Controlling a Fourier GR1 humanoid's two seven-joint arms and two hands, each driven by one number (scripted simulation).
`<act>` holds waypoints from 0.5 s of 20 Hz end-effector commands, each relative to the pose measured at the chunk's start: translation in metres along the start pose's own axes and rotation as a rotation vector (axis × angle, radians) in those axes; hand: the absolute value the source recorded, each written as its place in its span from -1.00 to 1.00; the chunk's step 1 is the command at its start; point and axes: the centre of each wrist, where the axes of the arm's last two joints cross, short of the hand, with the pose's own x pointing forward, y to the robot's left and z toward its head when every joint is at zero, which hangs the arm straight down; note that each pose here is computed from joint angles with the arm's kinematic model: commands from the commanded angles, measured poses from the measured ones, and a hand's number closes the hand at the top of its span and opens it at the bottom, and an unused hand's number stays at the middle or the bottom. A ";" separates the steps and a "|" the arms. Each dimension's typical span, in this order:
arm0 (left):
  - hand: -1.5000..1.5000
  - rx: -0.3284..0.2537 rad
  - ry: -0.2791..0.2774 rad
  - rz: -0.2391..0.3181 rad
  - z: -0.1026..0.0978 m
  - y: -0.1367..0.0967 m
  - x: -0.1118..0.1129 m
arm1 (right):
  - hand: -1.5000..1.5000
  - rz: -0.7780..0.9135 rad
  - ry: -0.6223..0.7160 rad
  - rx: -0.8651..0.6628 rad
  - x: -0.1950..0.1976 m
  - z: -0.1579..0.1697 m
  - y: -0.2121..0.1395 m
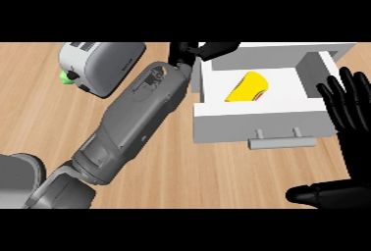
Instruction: Pick up the cup, place it into the drawer and close the drawer
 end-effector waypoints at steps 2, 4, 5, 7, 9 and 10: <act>1.00 -0.033 0.020 -0.053 -0.006 -0.011 0.001 | -1.00 -0.014 -0.001 0.025 -0.003 -0.015 -0.013; 1.00 -0.011 0.025 -0.093 0.001 0.000 -0.020 | -1.00 -0.017 -0.019 0.025 0.001 -0.014 0.013; 1.00 -0.031 0.041 -0.102 -0.014 -0.008 0.002 | -1.00 -0.004 -0.014 0.037 0.001 -0.017 -0.005; 1.00 -0.043 0.024 -0.123 -0.003 -0.010 -0.010 | -1.00 -0.036 -0.013 0.047 0.003 -0.024 0.015; 1.00 -0.055 0.041 -0.132 -0.005 -0.004 -0.015 | -1.00 -0.029 0.007 0.021 -0.017 -0.016 -0.005; 1.00 -0.046 0.065 -0.139 -0.002 -0.002 -0.022 | -1.00 -0.018 -0.016 0.040 -0.004 -0.016 0.011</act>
